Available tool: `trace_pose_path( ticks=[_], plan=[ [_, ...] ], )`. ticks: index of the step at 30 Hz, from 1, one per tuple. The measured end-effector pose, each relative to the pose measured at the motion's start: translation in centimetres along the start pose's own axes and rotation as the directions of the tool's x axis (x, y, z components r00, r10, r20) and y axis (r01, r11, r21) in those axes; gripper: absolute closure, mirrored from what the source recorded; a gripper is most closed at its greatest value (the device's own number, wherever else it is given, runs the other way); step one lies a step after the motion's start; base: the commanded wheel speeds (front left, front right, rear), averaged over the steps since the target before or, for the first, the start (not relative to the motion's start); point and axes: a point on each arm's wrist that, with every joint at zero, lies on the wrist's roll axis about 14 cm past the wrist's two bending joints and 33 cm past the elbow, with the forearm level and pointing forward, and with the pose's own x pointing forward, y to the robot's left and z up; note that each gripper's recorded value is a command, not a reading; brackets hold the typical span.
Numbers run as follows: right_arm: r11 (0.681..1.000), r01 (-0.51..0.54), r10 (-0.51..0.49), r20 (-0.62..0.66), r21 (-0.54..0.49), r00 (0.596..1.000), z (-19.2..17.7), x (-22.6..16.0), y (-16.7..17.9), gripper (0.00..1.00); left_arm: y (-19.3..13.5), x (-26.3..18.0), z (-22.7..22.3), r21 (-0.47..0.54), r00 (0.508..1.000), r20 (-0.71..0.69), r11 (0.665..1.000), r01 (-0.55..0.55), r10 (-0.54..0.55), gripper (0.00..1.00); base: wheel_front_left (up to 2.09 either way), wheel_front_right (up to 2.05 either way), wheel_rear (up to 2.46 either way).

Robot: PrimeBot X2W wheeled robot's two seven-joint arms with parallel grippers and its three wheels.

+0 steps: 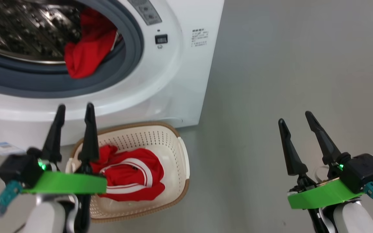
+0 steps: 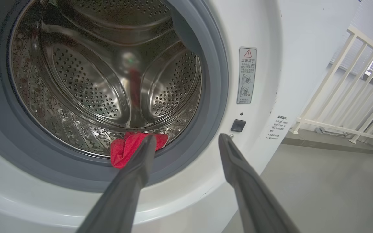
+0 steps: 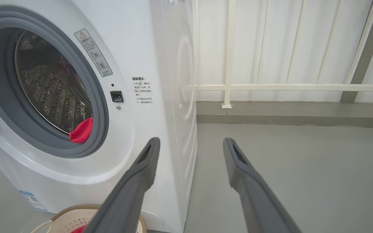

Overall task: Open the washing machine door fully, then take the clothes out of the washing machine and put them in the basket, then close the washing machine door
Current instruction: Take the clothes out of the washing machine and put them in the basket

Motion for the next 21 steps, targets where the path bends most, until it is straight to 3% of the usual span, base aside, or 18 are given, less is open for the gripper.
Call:
trace_pose_path(
  ticks=[21],
  plan=[
    [1.000,-0.025,0.025,-0.103,0.001,0.994,-5.4,4.1,0.1,0.00,4.0,10.5,-4.1,0.011,0.999,-0.030,0.999,-0.036,0.037,0.00,0.00,0.00,0.00]
  ],
)
